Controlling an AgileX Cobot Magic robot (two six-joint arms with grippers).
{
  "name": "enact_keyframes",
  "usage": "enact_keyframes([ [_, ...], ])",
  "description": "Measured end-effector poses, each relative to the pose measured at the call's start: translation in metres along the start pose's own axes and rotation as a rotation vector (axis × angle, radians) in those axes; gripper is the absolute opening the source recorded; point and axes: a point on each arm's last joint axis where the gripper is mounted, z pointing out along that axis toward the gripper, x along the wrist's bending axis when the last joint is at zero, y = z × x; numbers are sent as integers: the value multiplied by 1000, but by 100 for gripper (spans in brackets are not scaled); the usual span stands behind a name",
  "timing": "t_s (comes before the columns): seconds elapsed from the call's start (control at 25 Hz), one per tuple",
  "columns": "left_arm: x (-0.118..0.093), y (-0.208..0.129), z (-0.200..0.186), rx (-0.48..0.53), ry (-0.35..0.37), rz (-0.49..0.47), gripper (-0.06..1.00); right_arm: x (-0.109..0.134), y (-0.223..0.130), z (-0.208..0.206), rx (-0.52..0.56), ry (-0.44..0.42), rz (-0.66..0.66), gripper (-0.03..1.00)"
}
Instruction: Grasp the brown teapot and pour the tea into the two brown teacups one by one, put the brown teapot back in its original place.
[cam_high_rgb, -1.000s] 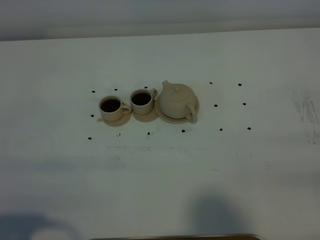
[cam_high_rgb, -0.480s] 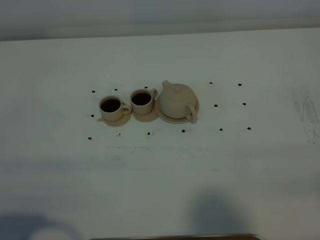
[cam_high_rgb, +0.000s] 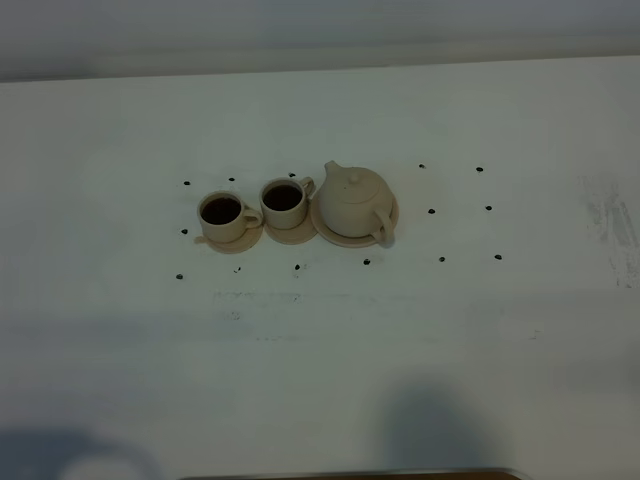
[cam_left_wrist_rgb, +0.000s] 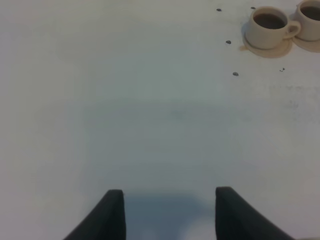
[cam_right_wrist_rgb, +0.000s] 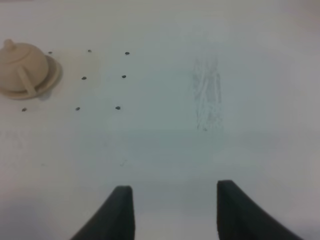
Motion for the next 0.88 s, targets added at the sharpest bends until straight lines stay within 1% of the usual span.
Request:
enact_keyframes([
  [0.88, 0, 0, 0, 0, 0, 0, 48, 0, 0, 0, 1, 4, -1, 37],
])
